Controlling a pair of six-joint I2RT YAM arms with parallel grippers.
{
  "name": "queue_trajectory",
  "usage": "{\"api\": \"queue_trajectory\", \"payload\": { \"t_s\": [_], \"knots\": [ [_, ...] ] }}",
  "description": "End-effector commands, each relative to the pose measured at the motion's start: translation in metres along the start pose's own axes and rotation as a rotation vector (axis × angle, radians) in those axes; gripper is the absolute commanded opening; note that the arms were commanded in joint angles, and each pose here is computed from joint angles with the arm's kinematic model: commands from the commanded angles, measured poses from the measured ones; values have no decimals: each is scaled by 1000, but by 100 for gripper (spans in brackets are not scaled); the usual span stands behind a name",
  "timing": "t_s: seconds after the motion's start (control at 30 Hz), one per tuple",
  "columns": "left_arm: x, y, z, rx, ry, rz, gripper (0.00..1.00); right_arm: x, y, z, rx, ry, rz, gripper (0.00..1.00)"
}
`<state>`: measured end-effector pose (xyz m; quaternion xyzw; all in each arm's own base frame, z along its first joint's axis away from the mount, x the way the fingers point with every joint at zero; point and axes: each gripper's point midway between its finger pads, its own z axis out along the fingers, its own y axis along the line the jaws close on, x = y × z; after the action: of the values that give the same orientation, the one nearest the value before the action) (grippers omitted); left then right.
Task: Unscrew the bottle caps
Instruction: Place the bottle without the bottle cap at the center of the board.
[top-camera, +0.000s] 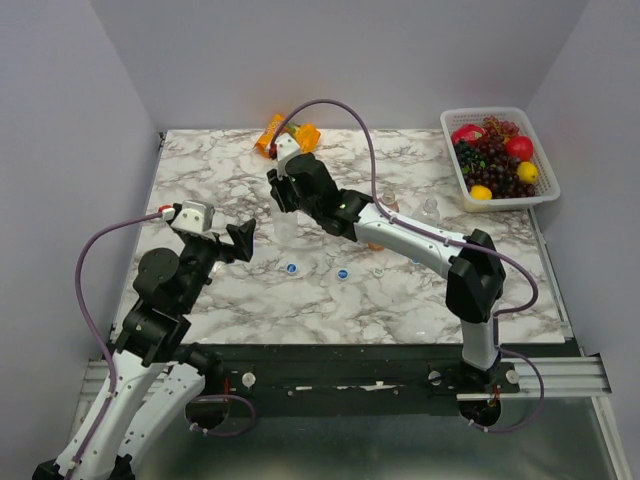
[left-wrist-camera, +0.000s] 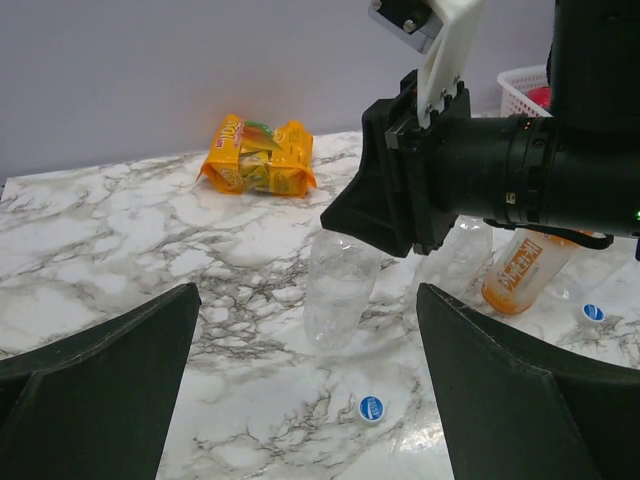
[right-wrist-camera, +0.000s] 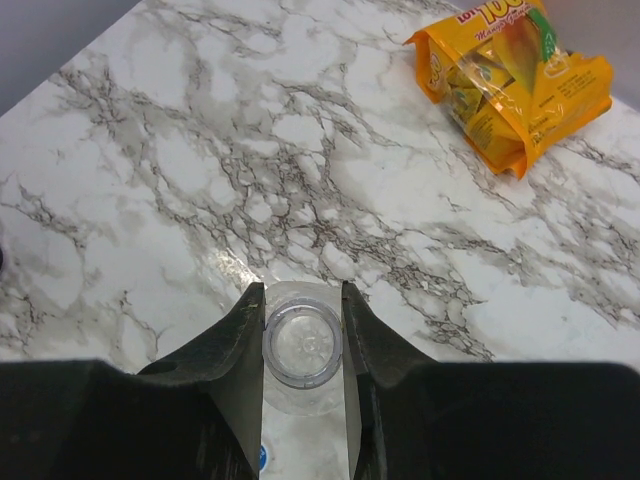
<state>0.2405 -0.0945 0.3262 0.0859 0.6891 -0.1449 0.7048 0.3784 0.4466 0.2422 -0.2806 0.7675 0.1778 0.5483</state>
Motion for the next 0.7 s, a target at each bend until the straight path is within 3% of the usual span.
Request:
{"api": "queue_trajectory", "payload": {
  "t_s": [0.0, 0.37, 0.67],
  "knots": [
    [6, 2, 2, -11, 16, -2, 99, -7, -1, 12, 24, -31, 8, 1],
    [8, -2, 4, 12, 27, -3, 99, 21, -3, 16, 44, 23, 11, 1],
    [10, -3, 5, 17, 37, -3, 99, 27, -7, 14, 59, 36, 12, 17]
  ]
}}
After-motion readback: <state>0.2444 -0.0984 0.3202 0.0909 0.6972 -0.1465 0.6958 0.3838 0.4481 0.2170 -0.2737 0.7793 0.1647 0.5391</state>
